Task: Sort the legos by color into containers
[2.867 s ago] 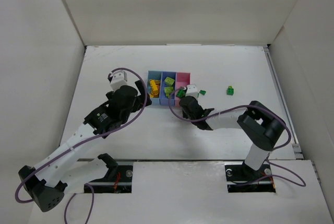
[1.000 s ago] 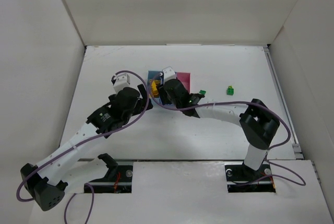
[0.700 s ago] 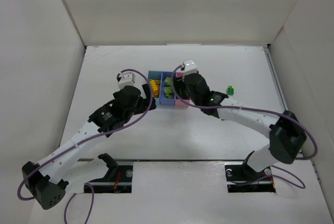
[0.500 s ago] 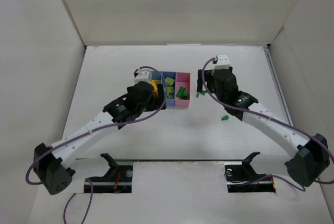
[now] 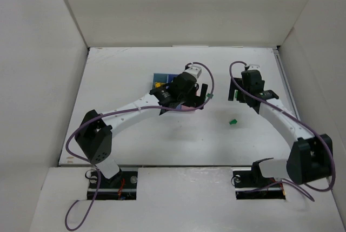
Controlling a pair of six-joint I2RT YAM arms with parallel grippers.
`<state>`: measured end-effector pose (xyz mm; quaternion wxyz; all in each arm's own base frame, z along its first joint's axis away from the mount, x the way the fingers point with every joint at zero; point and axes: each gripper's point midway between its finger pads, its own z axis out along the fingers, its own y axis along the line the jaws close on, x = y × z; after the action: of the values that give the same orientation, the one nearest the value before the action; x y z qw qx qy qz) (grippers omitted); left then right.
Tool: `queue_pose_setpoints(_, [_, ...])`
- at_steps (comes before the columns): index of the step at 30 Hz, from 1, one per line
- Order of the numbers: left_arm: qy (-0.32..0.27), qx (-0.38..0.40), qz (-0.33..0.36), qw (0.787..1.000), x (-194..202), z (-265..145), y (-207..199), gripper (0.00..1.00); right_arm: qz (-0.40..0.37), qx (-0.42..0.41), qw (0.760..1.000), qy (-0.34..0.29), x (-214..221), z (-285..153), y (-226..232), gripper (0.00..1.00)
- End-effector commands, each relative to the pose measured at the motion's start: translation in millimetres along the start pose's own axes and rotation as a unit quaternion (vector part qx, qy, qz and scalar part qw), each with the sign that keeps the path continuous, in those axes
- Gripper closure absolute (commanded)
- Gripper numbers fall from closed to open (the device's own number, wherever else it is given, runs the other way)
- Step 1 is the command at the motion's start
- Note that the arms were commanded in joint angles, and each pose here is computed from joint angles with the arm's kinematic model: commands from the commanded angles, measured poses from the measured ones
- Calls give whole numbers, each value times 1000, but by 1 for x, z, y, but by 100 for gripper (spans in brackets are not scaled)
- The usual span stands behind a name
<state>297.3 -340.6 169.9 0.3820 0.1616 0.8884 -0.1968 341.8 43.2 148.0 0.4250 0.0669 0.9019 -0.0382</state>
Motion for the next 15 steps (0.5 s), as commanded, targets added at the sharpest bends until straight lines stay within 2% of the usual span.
queue_pose_setpoints(1, [-34, 54, 15, 998, -27, -6, -28, 0, -13, -3, 998, 55, 10, 27, -3, 0])
queue_pose_setpoints(5, [-28, 53, 7, 998, -20, -2, -26, 0, -20, 16, 996, 81, 12, 55, -10, 0])
queue_pose_setpoints(10, [-39, 10, 2, 999, -16, -4, -7, 0, -25, -2, 997, 77, 9, 82, -9, 0])
queue_pose_setpoints(14, [-56, -10, -12, 998, -21, -13, 10, 0, -34, 9, 996, 81, 11, 99, -10, 0])
queue_pose_setpoints(15, [-70, -7, -28, 997, -33, -20, 17, 0, -36, 16, 995, 88, 14, 106, -11, 0])
